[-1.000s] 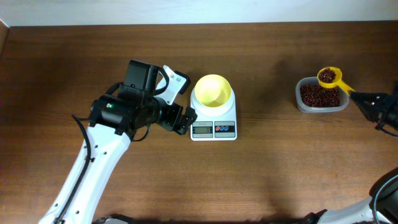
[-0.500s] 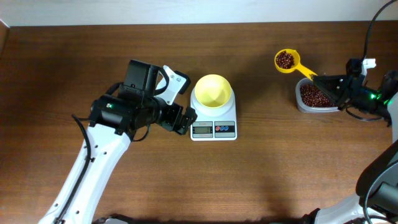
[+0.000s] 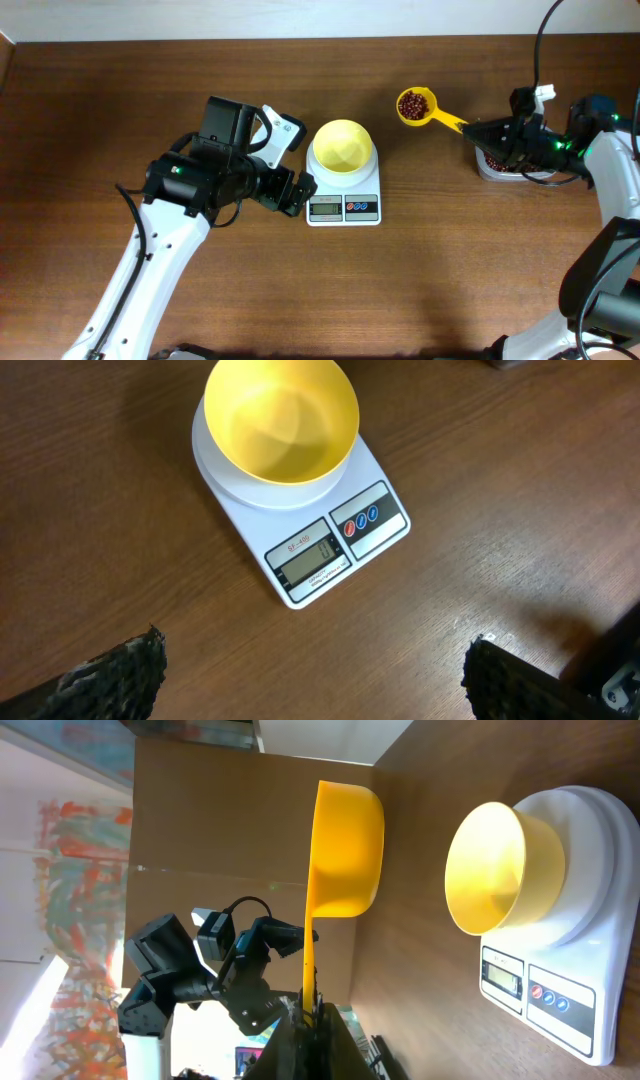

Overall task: Scoop item into bowl and weigh 50g on scale
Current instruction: 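Carry the filled scoop left over the yellow bowl with the right gripper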

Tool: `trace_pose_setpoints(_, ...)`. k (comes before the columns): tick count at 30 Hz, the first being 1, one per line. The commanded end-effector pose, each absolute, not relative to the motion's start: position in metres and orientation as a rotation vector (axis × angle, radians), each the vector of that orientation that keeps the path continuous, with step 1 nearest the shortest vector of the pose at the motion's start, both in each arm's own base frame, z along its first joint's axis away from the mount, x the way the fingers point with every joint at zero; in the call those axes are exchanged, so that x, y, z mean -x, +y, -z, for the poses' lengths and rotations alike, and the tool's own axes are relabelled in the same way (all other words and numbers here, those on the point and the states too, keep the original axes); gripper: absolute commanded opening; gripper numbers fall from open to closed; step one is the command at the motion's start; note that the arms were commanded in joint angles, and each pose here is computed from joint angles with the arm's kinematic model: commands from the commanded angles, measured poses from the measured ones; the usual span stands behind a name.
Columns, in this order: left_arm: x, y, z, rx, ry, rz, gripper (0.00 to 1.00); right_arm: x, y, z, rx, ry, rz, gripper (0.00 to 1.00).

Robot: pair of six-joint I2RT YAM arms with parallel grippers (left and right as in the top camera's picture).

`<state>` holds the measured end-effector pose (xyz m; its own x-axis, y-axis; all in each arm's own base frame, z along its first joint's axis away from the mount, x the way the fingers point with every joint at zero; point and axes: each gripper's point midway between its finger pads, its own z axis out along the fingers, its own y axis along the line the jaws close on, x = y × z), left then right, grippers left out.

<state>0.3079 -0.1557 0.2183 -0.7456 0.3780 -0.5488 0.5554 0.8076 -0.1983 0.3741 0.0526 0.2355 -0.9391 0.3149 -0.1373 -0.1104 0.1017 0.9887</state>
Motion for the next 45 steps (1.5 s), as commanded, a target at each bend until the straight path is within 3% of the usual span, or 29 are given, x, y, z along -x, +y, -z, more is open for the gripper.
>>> trace_pose_setpoints(1,-0.307,-0.157,-0.212,-0.722,2.504,0.488,0.99,-0.373,0.059,-0.238,-0.193,2.038,-1.958,0.04)
trace_pose_setpoints(19,-0.307,-0.157,-0.212,-0.722,2.504,0.488,0.99,-0.371,0.101,-0.239,-0.007,2.068,-1.988,0.04)
trace_pose_setpoints(24,-0.307,-0.157,-0.212,-0.722,2.504,0.488,0.99,-0.387,0.118,-0.226,-0.02,2.191,-1.928,0.04)
trace_pose_setpoints(32,-0.307,-0.157,-0.212,-0.722,2.504,0.488,0.99,-0.411,0.145,-0.182,-0.011,2.424,-1.541,0.04)
trace_pose_setpoints(37,-0.307,-0.157,-0.212,-0.722,2.504,0.488,0.99,-0.419,0.165,-0.184,0.139,2.427,-1.382,0.04)
trace_pose_setpoints(45,-0.307,-0.157,-0.212,-0.722,2.504,0.488,0.99,-0.418,0.164,-0.172,0.3,2.598,-0.842,0.04)
